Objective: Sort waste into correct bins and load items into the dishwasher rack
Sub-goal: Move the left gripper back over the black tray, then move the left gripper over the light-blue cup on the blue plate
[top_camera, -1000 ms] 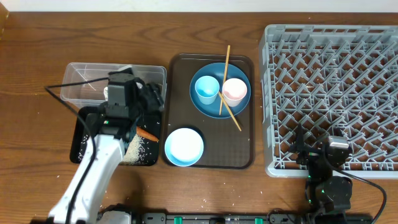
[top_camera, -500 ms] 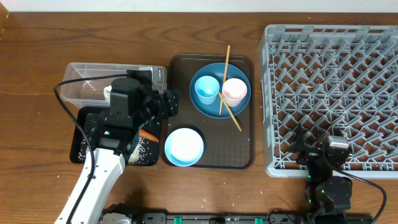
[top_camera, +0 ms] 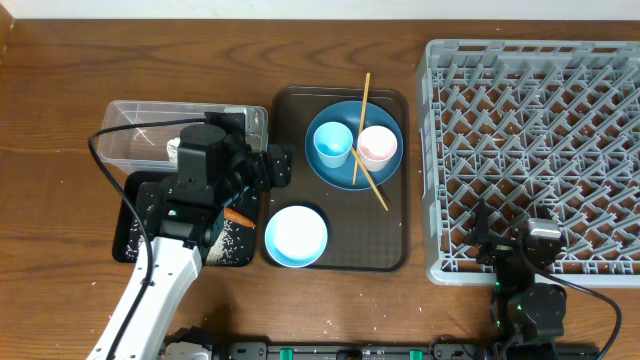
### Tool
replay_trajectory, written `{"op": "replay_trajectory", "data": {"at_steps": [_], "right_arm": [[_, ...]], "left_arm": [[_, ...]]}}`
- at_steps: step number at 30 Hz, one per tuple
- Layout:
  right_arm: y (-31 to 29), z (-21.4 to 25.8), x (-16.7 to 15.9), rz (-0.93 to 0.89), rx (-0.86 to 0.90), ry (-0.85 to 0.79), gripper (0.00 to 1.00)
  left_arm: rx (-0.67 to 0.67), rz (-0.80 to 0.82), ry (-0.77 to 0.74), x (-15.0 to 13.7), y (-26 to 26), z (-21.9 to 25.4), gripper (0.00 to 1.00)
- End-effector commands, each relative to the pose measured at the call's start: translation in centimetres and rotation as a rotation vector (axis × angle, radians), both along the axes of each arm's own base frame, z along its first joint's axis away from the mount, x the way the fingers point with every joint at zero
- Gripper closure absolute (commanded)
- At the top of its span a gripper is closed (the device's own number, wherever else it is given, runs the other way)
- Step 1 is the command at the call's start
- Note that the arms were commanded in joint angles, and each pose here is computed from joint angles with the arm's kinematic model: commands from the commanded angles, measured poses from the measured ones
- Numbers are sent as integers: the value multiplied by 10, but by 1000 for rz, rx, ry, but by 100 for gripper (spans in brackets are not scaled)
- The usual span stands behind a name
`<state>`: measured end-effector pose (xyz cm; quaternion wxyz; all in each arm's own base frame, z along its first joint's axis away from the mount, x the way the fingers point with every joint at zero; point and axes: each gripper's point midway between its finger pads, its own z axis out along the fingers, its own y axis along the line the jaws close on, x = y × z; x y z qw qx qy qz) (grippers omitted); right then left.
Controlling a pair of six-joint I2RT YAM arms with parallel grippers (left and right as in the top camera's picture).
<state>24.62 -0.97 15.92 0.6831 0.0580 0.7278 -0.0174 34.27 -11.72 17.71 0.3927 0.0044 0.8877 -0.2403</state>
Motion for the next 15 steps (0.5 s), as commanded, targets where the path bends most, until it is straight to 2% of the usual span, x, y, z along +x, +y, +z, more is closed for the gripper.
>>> {"op": "replay_trajectory", "data": {"at_steps": [1,15], "right_arm": [[3,-2,0,13,4,5,1],[3,-2,0,13,4,5,1]], "left_arm": [[5,-3,-1,1,0,-2,6],[-1,1,-1,1,0,-1,2]]}}
